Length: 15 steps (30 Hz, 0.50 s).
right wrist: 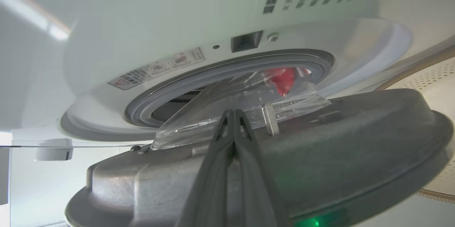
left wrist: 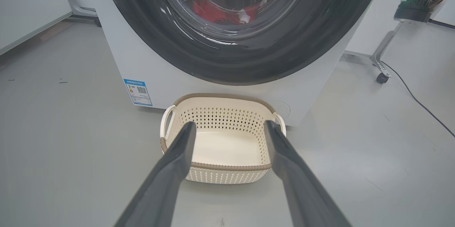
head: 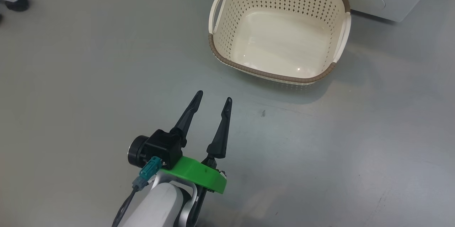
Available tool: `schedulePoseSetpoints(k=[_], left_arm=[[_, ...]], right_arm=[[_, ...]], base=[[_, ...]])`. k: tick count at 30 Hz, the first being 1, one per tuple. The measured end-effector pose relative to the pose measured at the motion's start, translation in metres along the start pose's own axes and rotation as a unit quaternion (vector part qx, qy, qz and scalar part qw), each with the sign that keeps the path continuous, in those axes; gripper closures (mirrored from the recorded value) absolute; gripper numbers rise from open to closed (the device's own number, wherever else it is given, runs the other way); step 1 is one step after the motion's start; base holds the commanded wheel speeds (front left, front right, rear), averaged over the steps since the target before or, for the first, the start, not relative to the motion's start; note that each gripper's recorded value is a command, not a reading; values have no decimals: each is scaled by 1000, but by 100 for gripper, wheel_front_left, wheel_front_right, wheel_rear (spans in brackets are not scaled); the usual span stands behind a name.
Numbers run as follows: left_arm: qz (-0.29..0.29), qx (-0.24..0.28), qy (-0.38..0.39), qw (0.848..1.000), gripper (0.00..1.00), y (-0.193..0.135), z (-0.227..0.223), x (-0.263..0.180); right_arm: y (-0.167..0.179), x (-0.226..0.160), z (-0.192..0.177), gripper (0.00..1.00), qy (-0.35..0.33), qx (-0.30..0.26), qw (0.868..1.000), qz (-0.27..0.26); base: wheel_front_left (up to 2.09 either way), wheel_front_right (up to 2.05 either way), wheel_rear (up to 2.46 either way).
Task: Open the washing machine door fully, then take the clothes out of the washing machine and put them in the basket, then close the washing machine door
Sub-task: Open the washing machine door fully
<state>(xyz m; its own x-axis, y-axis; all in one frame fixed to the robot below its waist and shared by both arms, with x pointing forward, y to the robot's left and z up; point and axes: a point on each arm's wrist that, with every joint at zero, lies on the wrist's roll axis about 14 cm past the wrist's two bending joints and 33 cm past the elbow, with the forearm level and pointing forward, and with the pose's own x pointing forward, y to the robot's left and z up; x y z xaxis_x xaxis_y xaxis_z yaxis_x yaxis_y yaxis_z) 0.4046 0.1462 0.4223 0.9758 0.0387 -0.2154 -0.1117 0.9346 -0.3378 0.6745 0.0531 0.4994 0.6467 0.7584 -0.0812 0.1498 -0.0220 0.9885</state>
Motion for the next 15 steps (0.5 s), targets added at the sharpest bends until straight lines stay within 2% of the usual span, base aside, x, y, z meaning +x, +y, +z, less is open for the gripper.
schedulePoseSetpoints(k=[15], left_arm=[[-4, -2, -11, 1000, 0, -2, 7, 0]], right_arm=[[-3, -13, -16, 100, 26, -5, 1000, -1]], base=[[0, 0, 0]])
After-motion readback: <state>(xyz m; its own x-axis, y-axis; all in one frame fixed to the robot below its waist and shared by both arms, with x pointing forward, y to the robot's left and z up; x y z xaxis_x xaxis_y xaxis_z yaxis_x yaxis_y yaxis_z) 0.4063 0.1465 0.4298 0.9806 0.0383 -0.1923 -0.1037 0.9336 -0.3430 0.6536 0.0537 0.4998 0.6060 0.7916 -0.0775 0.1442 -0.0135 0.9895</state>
